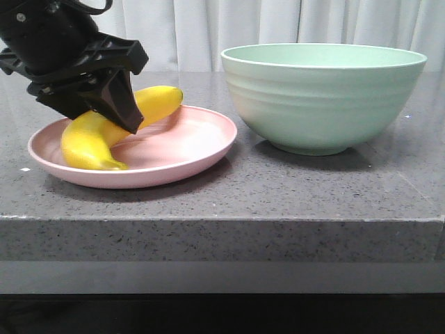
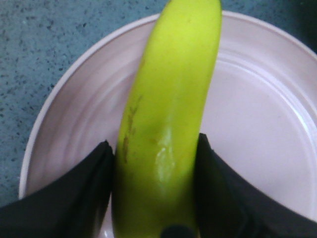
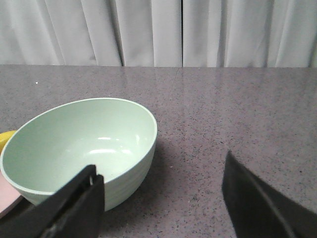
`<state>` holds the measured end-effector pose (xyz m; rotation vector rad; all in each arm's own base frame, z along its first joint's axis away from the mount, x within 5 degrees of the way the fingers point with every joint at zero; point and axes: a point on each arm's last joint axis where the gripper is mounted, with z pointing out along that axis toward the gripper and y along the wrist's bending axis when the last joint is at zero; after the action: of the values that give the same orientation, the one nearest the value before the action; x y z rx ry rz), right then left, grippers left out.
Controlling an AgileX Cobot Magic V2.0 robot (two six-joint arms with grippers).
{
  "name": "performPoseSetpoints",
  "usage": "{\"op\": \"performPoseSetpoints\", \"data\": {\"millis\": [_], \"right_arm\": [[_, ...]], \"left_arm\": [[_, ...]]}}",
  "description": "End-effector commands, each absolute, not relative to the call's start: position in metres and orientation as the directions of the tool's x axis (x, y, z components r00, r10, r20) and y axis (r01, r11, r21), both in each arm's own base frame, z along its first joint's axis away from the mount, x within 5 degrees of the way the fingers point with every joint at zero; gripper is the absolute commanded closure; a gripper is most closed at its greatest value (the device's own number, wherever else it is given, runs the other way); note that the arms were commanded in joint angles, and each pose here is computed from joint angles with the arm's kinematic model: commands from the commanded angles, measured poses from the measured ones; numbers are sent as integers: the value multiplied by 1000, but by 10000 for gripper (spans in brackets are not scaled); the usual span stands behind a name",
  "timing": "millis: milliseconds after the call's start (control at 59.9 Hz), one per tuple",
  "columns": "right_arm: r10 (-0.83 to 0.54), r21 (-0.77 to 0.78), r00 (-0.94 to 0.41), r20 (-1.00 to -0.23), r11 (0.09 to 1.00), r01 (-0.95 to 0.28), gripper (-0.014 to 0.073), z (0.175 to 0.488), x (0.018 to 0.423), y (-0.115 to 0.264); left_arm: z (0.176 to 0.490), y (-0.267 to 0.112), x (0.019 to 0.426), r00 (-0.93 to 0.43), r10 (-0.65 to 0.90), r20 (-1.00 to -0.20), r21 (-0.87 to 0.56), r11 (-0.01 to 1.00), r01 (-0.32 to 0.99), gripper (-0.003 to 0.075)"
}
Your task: Transfer banana from pink plate to green bowl
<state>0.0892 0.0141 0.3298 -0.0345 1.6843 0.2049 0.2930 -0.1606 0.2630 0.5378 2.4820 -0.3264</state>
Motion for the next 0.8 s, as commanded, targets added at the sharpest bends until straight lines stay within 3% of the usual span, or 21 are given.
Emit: {"op": "performPoseSetpoints", "data": {"millis": [0, 184, 401, 635, 785], "right_arm": [[96, 99, -28, -995, 986, -131, 73, 347, 90, 12], [95, 99, -40, -995, 986, -132, 73, 346, 90, 12], [94, 99, -43, -995, 986, -132, 73, 346, 90, 12], [104, 109, -48, -993, 985, -134, 73, 346, 91, 13], [200, 210, -79, -977, 966, -152, 73, 345, 95, 15]], "left_arm": [[290, -164, 297, -673, 238, -700, -124, 888, 444, 493], [297, -166, 302, -614, 202, -763, -120, 889, 442, 563], [329, -161, 296, -482, 126, -867, -120, 886, 447, 567], [379, -153, 251, -340, 68, -938, -121, 854, 506, 567], [397, -169, 221, -283, 67, -957, -121, 792, 598, 567]]}}
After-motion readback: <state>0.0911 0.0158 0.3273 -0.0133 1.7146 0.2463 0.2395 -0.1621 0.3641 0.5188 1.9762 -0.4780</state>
